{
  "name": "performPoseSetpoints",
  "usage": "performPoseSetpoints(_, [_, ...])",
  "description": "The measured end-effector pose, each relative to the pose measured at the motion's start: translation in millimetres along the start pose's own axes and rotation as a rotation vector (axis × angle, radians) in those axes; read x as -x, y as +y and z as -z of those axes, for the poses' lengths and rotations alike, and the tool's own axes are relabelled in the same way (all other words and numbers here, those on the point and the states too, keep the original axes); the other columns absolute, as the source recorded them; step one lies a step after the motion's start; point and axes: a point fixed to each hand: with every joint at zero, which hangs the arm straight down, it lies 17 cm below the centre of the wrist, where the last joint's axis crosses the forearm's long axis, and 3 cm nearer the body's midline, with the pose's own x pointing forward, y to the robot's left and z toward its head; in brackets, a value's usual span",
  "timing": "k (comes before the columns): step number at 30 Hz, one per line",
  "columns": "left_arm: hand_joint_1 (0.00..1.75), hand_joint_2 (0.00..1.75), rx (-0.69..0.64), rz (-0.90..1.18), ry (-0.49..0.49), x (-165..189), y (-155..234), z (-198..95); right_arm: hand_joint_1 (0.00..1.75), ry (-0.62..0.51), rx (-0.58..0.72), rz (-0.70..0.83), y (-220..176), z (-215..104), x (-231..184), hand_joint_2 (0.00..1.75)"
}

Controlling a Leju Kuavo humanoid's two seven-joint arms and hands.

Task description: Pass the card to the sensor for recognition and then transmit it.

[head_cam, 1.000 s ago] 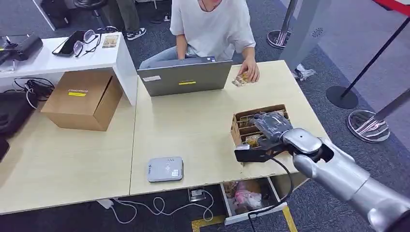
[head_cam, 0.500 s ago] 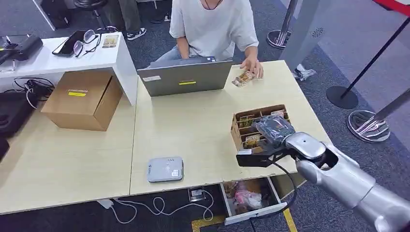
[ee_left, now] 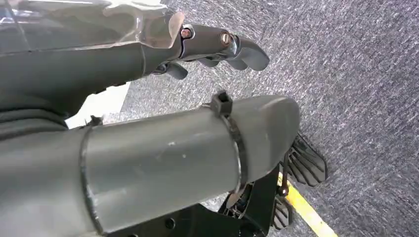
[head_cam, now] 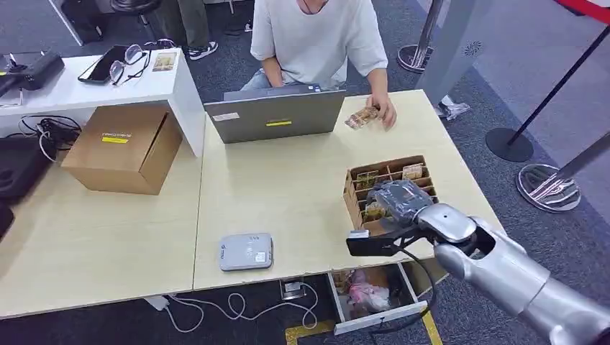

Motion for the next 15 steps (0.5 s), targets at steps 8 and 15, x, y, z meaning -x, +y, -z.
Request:
performPoseSetpoints(8, [0.0,0.0,0.0,-0.004,0.001,0,0,0,0.87,-0.012,0.001,0.002,-5,8,-9,1.75])
performPoseSetpoints(15, [0.0,0.0,0.0,0.0,-0.006,-1,0,0,0.82,-0.004,-0.005,0.01,-4,13,-8,1.75])
